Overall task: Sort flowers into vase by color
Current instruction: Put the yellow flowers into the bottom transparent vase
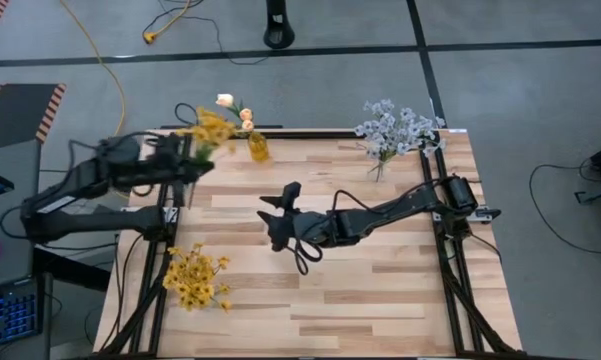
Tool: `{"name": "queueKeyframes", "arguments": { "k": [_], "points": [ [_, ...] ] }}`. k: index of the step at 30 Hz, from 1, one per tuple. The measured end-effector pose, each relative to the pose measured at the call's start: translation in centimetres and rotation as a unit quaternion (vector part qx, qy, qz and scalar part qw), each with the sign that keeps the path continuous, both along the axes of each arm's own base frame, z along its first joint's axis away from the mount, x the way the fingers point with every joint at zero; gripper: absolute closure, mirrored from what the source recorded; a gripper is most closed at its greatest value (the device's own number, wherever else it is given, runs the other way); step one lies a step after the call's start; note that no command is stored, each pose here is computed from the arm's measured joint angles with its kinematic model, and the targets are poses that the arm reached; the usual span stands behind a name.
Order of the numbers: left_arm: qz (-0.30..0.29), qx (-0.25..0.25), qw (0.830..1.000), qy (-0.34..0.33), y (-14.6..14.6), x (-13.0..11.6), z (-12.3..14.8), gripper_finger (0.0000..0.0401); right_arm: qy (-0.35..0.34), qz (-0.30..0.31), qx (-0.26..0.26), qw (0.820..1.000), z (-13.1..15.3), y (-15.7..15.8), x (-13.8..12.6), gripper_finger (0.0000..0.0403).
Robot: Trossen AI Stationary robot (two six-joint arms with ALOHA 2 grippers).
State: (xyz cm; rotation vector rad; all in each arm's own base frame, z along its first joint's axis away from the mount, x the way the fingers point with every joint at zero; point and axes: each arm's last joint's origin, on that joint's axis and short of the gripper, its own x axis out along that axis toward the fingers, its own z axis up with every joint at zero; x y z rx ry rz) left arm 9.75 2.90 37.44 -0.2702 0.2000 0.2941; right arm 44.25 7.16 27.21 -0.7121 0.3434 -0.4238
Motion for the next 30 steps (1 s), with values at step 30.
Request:
{"name": "queueKeyframes", "arguments": {
  "k": [30],
  "points": [
    [-0.018, -0.024, 0.982, -0.184, -1.5, -2.4, -3.8, 0.0401, 0.005, 0.007, 0.139, 0.99, -1.3, -0.5, -0.2, 0.0179]
  ]
}}
